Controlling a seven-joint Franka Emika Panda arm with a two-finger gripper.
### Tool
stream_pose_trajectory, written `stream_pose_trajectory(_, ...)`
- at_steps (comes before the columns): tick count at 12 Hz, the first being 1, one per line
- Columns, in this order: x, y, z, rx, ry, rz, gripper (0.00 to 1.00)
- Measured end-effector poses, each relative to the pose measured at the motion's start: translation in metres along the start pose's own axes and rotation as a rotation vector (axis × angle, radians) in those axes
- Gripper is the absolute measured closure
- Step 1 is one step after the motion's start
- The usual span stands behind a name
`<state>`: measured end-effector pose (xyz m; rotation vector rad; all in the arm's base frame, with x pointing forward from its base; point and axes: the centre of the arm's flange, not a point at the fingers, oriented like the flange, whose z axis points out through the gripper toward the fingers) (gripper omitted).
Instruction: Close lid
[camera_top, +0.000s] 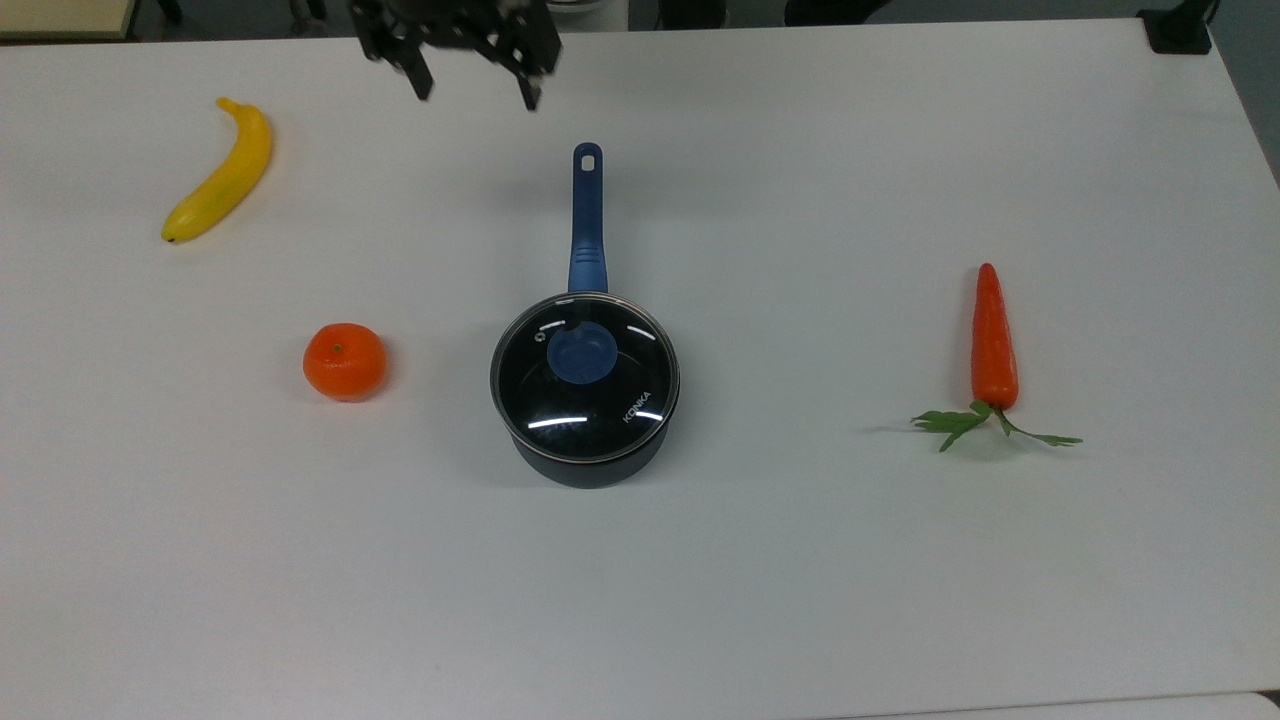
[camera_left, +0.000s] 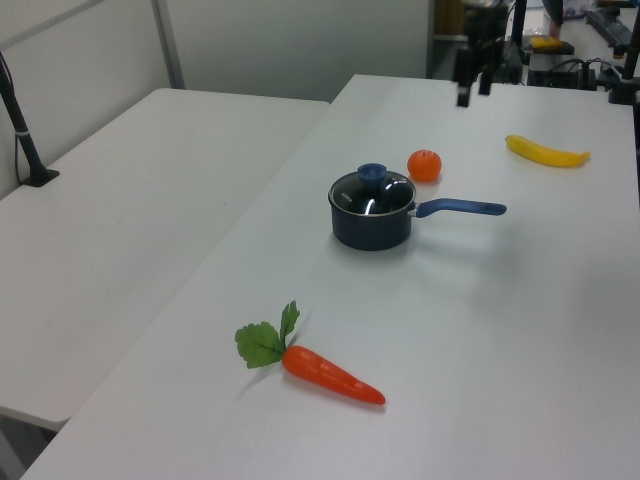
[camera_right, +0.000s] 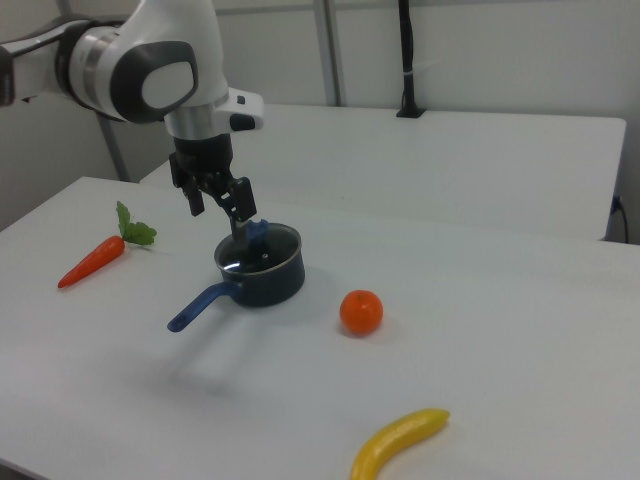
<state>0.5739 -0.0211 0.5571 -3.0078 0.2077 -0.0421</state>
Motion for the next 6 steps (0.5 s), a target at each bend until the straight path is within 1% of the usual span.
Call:
stream_pose_trajectory(2, -0.022, 0.030, -0.018, -0.005, 0.019, -0.021, 0.00)
stream_pose_trajectory(3, -0.026, 0.036, -0.021, -0.016, 0.019, -0.024, 0.00)
stream_pose_trajectory(6, -0.027, 0.039, -0.021, -0.041, 0.017, -0.030, 0.00)
